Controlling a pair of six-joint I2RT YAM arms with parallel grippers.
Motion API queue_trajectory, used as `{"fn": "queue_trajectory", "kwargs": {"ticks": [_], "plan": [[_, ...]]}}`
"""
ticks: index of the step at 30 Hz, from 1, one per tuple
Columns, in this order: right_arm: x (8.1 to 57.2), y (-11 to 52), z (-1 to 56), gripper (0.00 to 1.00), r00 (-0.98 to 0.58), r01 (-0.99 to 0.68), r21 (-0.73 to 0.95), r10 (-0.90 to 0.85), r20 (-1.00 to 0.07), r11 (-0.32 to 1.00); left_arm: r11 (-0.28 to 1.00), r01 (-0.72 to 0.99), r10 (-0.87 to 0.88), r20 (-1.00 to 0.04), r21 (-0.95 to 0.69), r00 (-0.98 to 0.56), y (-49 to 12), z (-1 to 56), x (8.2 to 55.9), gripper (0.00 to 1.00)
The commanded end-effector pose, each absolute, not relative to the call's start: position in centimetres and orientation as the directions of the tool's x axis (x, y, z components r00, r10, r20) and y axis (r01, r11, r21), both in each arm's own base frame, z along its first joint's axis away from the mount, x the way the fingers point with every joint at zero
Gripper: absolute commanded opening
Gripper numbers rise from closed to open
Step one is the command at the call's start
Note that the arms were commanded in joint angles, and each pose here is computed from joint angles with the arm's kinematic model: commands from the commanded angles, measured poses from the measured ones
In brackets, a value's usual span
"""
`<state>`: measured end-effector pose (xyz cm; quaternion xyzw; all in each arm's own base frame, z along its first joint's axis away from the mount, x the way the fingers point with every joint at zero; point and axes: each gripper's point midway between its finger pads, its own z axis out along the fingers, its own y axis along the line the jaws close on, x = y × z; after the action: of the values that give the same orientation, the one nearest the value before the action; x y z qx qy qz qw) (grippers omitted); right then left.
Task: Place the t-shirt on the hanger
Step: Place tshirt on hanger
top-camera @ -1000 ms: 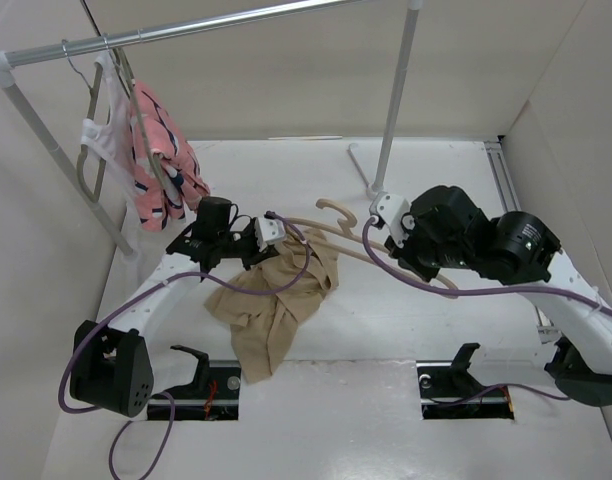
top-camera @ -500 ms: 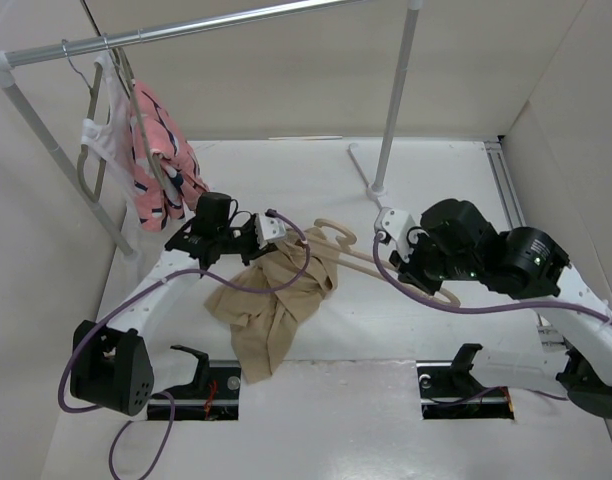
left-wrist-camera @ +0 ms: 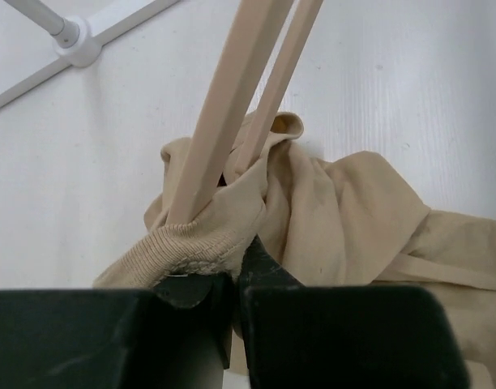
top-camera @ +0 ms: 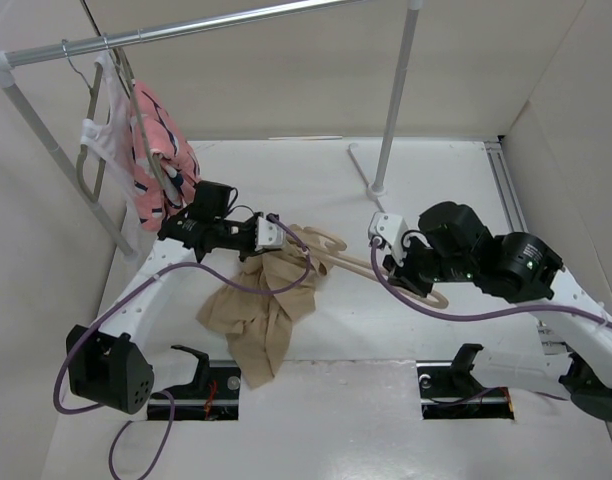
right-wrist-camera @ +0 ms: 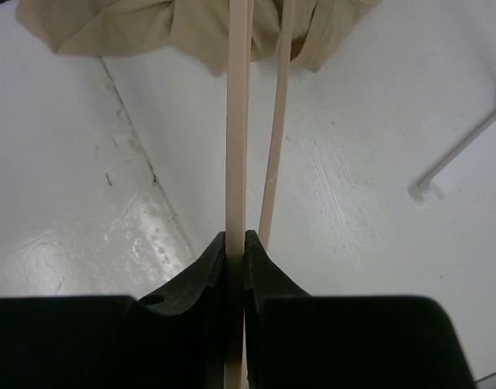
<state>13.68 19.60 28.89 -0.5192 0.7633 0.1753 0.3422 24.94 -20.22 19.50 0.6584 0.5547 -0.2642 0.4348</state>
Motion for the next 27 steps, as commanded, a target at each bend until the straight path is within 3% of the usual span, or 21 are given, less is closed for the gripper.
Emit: {"fn": "queue_trajectory", "kwargs": {"ticks": [1, 8, 16, 21, 27], "plan": [[12.5, 21.0, 31.2, 0.00, -0.133, -0.943, -0.084, -0.597, -0.791, 0.322, -0.066, 0.934, 0.497, -0.801, 0.350, 0.335, -20.3, 21.1, 24.6, 0.00], [10.8, 21.0, 31.5, 0.00, -0.146, -0.958, -0.025, -0.561, -0.815, 0.285, -0.046, 0.903, 0.629, -0.690, 0.428, 0.359, -18.2, 19.9, 26.8, 0.00], [10.6, 20.9, 28.3, 0.00, -0.205, -0.957, 0.020, -0.627, -0.752, 0.289, 0.040, 0.880, 0.603, -0.713, 0.474, 0.357, -18.4, 22.1, 28.0, 0.05], [11.0, 21.1, 27.7, 0.00, -0.204, -0.957, 0.012, -0.642, -0.739, 0.289, -0.052, 0.869, 0.582, -0.692, 0.492, 0.427, -18.3, 21.5, 25.9, 0.11], [12.0, 22.7, 28.0, 0.00, -0.150, -0.967, -0.018, -0.620, -0.770, 0.255, -0.173, 0.862, 0.484, -0.721, 0.476, 0.495, -19.4, 21.3, 23.0, 0.07]]}}
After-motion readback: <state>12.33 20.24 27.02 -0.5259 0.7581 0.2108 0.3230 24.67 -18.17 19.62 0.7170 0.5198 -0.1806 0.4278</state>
